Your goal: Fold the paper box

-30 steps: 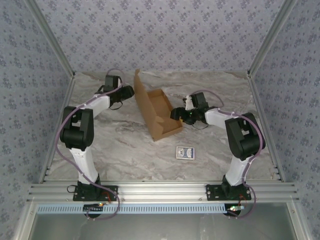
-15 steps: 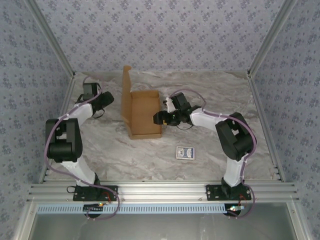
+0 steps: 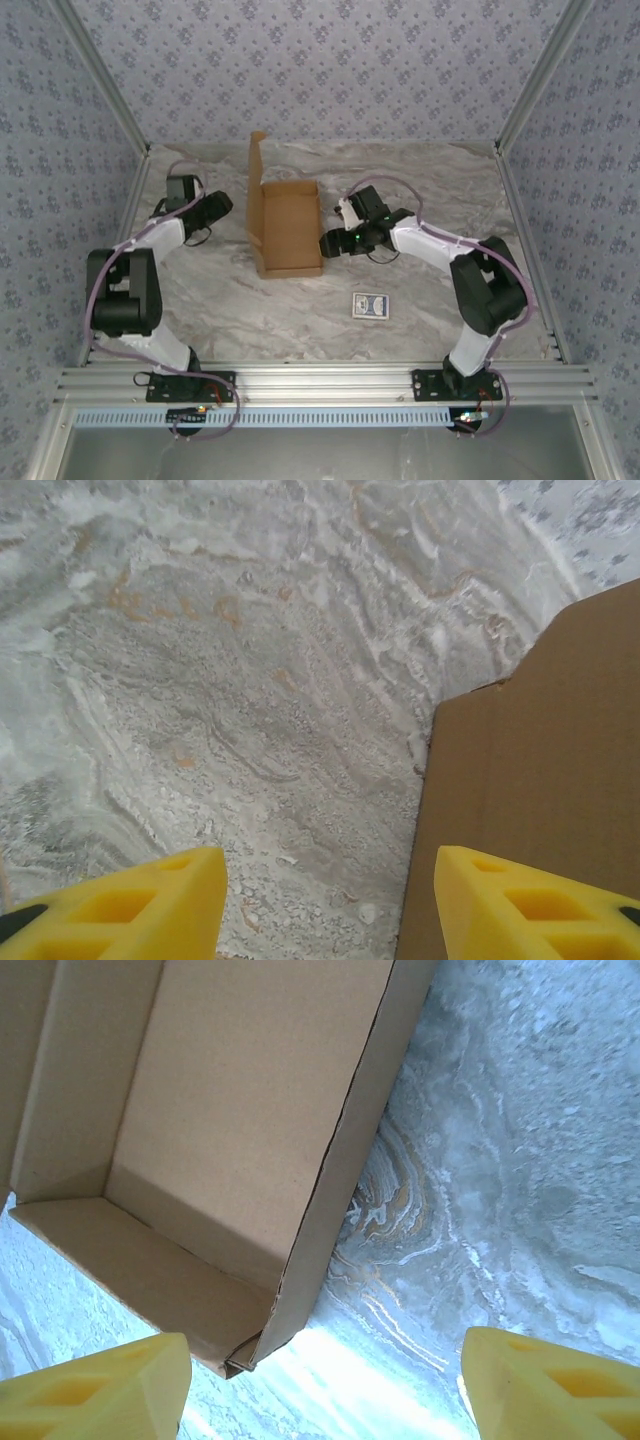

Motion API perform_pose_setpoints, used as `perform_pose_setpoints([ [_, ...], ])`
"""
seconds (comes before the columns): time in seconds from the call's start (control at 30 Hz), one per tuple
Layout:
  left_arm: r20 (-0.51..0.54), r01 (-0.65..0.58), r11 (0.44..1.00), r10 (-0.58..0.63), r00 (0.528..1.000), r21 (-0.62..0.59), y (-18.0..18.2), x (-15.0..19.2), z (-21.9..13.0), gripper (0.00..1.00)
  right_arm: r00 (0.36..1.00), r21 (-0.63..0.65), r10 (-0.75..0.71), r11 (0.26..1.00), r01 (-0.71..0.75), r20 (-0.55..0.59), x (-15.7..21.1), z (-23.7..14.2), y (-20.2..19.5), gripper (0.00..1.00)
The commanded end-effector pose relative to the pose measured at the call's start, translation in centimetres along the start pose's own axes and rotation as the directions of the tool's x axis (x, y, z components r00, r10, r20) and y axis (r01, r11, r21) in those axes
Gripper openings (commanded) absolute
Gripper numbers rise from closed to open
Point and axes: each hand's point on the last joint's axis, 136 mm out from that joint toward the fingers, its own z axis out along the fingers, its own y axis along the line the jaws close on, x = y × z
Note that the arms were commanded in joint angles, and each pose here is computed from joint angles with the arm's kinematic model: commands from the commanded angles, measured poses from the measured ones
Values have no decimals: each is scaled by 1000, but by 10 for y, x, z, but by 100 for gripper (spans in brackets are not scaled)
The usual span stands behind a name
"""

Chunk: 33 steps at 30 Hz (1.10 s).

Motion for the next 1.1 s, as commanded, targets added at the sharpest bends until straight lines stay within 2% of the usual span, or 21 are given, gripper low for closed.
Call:
perform_pose_setpoints([
  [0.0,-72,-24,999,26,997,31,-14,4,26,56,1000,-28,-2,1000,2,11,-11,1,7,74],
  [0.2,-170,-74,995,83,982,61,-40,16,70,56,998,16,44,999,-44,46,-5,-13,-13,74],
  [0.37,-223,-91,988,117,968,123,-70,27,91,55,996,52,82,995,-84,39,9,-25,-33,75],
  [0.57,-251,-134,970,183,950,201,-125,45,114,55,991,102,121,987,-126,49,21,-51,-55,75],
  [0.73,-267,-176,948,248,931,266,-172,44,131,55,998,222,56,974,-54,-2,41,-69,-56,76],
  [0.8,-255,-193,941,266,929,278,-185,34,128,54,998,249,55,967,-52,-4,49,-75,-55,76],
  [0.9,-196,-237,936,292,936,262,-195,10,112,54,993,367,113,926,-94,-31,72,-84,-65,79],
  [1.07,-87,-305,934,325,942,186,-186,-27,69,56,980,471,196,868,-158,-31,107,-93,-62,85],
])
